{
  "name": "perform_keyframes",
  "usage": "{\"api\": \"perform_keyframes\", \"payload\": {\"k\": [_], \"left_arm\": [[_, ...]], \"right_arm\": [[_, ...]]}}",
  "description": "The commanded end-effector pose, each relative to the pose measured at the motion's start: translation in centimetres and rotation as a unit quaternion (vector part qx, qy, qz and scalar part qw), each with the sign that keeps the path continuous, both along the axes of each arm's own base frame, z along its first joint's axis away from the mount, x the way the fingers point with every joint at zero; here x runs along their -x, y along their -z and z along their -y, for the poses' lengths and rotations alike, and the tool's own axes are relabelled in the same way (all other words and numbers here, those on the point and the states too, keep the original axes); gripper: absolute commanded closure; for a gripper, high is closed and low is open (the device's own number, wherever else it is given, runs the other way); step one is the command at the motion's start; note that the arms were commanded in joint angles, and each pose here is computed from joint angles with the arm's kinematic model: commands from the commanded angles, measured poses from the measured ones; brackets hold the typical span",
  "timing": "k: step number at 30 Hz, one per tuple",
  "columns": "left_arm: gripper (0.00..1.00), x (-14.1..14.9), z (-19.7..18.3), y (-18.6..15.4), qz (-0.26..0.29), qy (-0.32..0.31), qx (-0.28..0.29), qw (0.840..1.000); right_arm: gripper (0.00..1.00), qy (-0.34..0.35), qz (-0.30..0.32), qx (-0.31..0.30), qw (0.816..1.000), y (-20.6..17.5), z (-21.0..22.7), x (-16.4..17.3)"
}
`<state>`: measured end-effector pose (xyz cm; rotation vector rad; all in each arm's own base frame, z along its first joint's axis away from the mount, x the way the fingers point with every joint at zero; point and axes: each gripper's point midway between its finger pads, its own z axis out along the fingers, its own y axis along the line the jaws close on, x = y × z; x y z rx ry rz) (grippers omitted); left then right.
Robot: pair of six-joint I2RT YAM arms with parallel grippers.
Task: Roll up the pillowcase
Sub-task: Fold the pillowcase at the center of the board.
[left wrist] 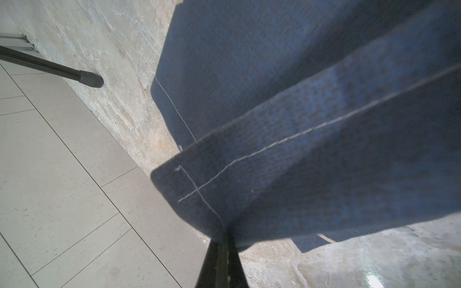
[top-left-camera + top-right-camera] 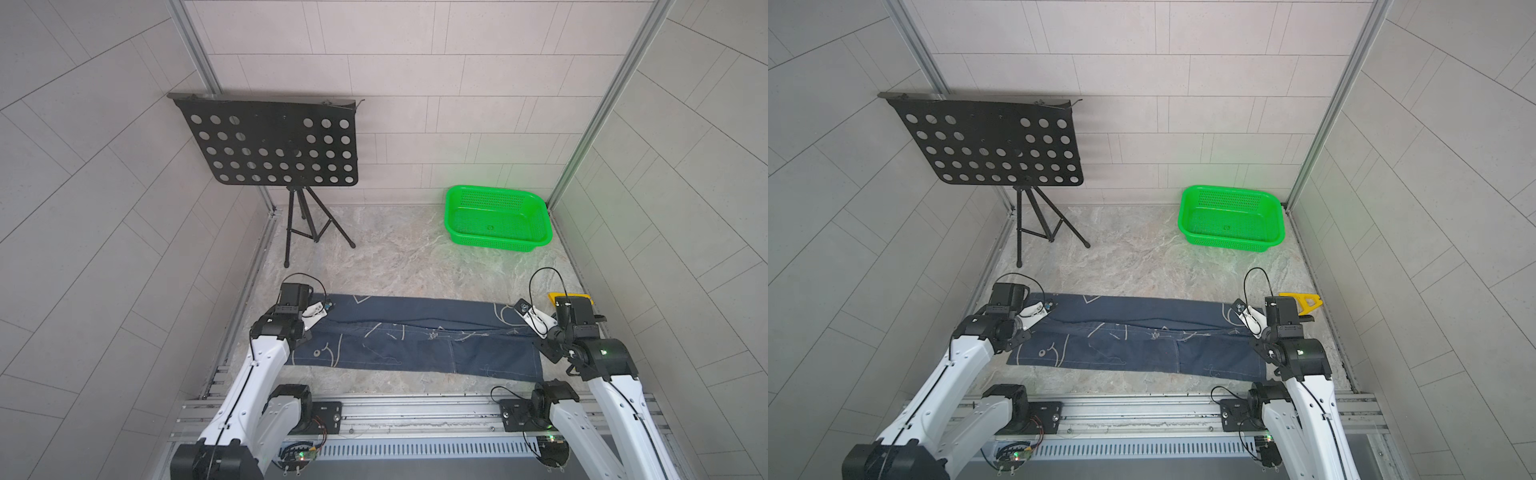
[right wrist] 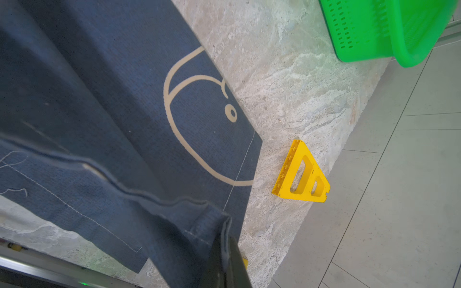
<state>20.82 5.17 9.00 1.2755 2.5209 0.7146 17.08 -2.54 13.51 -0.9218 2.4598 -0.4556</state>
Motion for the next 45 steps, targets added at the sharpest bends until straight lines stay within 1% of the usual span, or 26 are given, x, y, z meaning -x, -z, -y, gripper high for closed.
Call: {"api": "perform_keyframes", "payload": {"k": [1,4,5,7,8,11,14,17,18,19,22,24,27,29,30,35,36,37,39,41,42,43,44,45], "left_arm": [[1.00,0.7,-0.7,-0.3,-0.011,-0.008,-0.016,1.000],[1.00,1.3,-0.5,0.7,-0.021,-0.010,-0.007,1.000],[1.00,1.5,-0.2,1.0,-0.026,-0.007,0.002,1.000],[1.00,1.9,0.7,1.6,-0.037,0.003,0.026,0.999],[1.00,2.0,0.7,1.9,-0.040,0.000,0.029,0.999],[0.98,2.6,0.6,2.9,-0.057,0.007,0.021,0.998],[0.94,2.4,0.7,3.1,-0.055,0.006,0.022,0.998],[0.94,2.2,0.6,2.9,-0.055,0.005,0.019,0.998],[0.91,2.3,0.5,2.9,-0.056,0.003,0.016,0.998],[0.84,2.4,0.4,2.8,-0.057,0.002,0.012,0.998],[0.79,2.8,0.0,2.6,-0.059,-0.003,0.003,0.998],[0.72,2.8,-0.3,2.1,-0.058,-0.006,-0.004,0.998],[0.64,2.4,-0.6,1.1,-0.055,0.000,-0.018,0.998],[0.58,2.3,-0.8,0.5,-0.056,0.004,-0.024,0.998],[0.55,2.3,-0.9,0.1,-0.056,0.005,-0.028,0.998],[0.48,2.4,-1.9,-2.6,-0.049,0.003,-0.053,0.997],[0.47,2.3,-2.2,-3.2,-0.044,-0.001,-0.056,0.997],[0.46,2.3,-2.3,-3.7,-0.040,-0.005,-0.056,0.998],[0.45,1.7,-2.3,-4.7,-0.027,-0.007,-0.055,0.998],[0.44,1.0,-1.7,-6.0,-0.009,0.000,-0.038,0.999],[0.44,0.7,-0.8,-6.5,-0.005,0.014,-0.017,1.000],[0.43,0.6,0.3,-6.6,-0.009,0.035,0.008,0.999],[0.42,0.9,2.0,-6.3,-0.022,0.066,0.045,0.997],[0.41,1.5,3.9,-5.7,-0.047,0.108,0.080,0.990]], "right_arm": [[1.00,0.014,-0.019,0.012,1.000,0.3,0.6,1.2],[1.00,-0.006,-0.053,0.013,0.999,2.3,0.1,1.8],[1.00,-0.017,-0.073,0.011,0.997,3.7,-0.2,2.3],[1.00,-0.027,-0.086,0.011,0.996,4.5,-0.4,2.6],[1.00,-0.037,-0.096,0.012,0.995,4.9,-0.5,2.8],[1.00,-0.059,-0.108,0.010,0.992,5.4,-1.0,3.0],[0.98,-0.075,-0.125,0.013,0.989,6.0,-1.2,3.4],[0.97,-0.082,-0.130,0.020,0.988,6.0,-1.2,3.6],[0.94,-0.086,-0.135,0.025,0.987,6.1,-1.1,3.8],[0.90,-0.089,-0.140,0.032,0.986,6.1,-0.9,3.9],[0.78,-0.093,-0.151,0.047,0.983,6.0,-0.5,4.4],[0.73,-0.097,-0.154,0.055,0.982,5.7,-0.4,4.5],[0.61,-0.101,-0.146,0.068,0.982,4.4,-0.1,4.2],[0.53,-0.107,-0.148,0.065,0.981,4.2,-0.2,4.3],[0.52,-0.112,-0.138,0.065,0.982,3.1,-0.4,4.0],[0.47,-0.110,-0.142,0.095,0.979,1.5,0.5,4.0],[0.40,-0.106,-0.137,0.103,0.980,1.0,0.8,3.8],[0.37,-0.106,-0.131,0.110,0.980,0.5,0.9,3.5],[0.36,-0.105,-0.111,0.115,0.982,-0.8,1.0,2.9],[0.36,-0.109,-0.094,0.115,0.983,-1.9,0.8,2.2],[0.36,-0.119,-0.085,0.107,0.983,-2.2,0.3,1.8],[0.36,-0.131,-0.078,0.097,0.984,-2.5,-0.3,1.4],[0.36,-0.147,-0.073,0.082,0.983,-2.4,-1.1,1.1],[0.36,-0.170,-0.071,0.066,0.981,-2.0,-2.1,1.1]]}}
